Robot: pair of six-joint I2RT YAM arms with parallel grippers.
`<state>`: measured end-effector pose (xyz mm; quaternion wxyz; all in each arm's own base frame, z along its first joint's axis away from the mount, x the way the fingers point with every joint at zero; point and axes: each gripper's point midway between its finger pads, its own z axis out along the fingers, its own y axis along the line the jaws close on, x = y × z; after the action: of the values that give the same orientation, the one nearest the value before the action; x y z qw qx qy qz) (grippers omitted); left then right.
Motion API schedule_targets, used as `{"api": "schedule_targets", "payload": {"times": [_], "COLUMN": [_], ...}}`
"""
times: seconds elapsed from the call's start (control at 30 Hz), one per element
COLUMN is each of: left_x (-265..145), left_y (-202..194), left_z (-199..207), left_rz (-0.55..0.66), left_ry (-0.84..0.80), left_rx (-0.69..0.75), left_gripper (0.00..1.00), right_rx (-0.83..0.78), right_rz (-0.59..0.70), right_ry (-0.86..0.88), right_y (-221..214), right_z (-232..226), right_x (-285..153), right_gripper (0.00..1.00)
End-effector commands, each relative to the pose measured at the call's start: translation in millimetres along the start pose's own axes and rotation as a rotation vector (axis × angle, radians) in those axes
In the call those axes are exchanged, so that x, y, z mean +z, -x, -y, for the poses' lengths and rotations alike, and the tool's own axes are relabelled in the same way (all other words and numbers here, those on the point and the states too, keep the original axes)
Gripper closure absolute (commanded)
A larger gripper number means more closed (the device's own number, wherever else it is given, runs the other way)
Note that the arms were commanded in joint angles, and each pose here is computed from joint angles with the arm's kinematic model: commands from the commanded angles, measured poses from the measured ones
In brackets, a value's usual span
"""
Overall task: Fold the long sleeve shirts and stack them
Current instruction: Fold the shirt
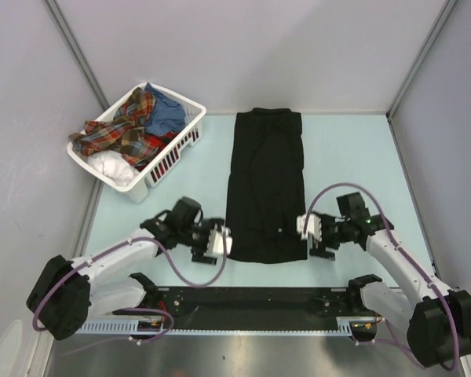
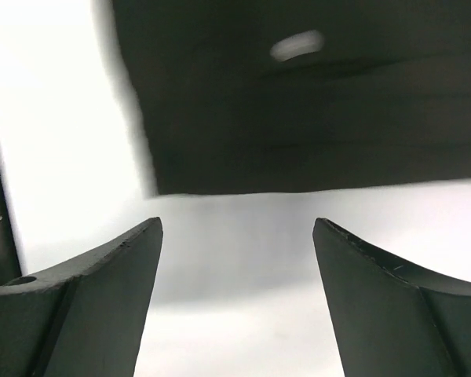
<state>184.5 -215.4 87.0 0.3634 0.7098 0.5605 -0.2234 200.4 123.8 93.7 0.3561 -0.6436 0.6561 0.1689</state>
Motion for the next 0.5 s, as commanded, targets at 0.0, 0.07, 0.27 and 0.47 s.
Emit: {"api": "schedule_targets", "payload": {"times": [0.0, 0.07, 0.27, 0.47], "left_x": [25.3, 37.8, 60.6, 72.9], "left_y": [-16.2, -17.8, -25.5, -30.3], "left_z": [17.5, 17.5, 15.6, 0.0], "left_rz": [-0.059, -0.077, -0.122, -0.168], "left_ry": [0.025, 0.068, 0.07, 0.101], "left_rx": [0.3, 0.361, 0.409, 0.452], "left_gripper": [0.12, 0.12, 0.13, 0.33], "right_rx": [-0.349, -0.418, -0.532, -0.498], "right_rz": [-0.066, -0.087, -0.134, -0.172], "right_ry": [0.084, 0.09, 0.125, 0.029], "right_y": [-21.1, -26.4, -38.3, -38.9], "right_z": [-33.4, -40.4, -51.5, -17.7], "right_x": [22.6, 30.4, 57.7, 80.2], "right_gripper": [0.15, 0.13, 0.17, 0.53]}}
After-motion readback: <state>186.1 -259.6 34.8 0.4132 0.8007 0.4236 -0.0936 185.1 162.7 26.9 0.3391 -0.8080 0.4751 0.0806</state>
